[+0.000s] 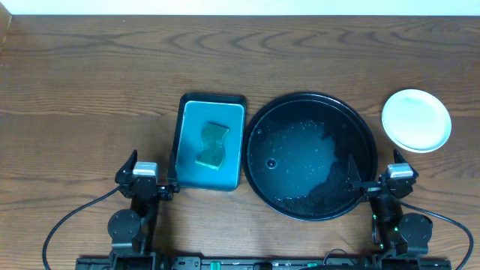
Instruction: Clean dirty plates on tray and stack at the side
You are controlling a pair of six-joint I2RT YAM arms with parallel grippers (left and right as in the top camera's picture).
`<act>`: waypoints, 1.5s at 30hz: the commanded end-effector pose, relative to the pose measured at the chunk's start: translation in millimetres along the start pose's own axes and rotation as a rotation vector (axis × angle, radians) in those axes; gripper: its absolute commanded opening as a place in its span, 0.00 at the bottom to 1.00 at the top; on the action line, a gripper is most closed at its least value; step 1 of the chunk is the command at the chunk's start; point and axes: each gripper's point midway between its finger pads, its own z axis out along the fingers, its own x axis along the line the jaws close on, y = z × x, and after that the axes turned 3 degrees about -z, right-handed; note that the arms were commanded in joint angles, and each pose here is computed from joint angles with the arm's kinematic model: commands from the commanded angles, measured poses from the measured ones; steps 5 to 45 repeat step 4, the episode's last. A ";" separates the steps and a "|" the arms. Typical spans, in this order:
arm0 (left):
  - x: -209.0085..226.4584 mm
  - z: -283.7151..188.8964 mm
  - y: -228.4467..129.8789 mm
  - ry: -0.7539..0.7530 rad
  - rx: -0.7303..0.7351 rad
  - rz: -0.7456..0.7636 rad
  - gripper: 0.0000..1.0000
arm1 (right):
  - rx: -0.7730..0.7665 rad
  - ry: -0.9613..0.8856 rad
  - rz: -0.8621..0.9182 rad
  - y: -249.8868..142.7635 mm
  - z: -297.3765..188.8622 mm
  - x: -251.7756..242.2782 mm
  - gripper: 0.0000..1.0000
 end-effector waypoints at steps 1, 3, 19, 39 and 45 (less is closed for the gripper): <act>-2.4 -0.1 -14.0 -0.016 0.049 0.009 0.82 | -0.001 0.004 -0.012 -0.2 -0.2 1.4 0.99; -2.4 -0.1 -14.0 -0.016 0.049 0.009 0.82 | -0.001 0.004 -0.012 -0.2 -0.2 1.4 0.99; -2.4 -0.1 -14.0 -0.016 0.049 0.009 0.82 | -0.001 0.004 -0.012 -0.2 -0.2 1.4 0.99; -2.4 -0.1 -14.0 -0.016 0.049 0.009 0.82 | -0.001 0.004 -0.012 -0.2 -0.2 1.4 0.99; -2.4 -0.1 -14.0 -0.016 0.049 0.009 0.82 | -0.001 0.004 -0.012 -0.2 -0.2 1.4 0.99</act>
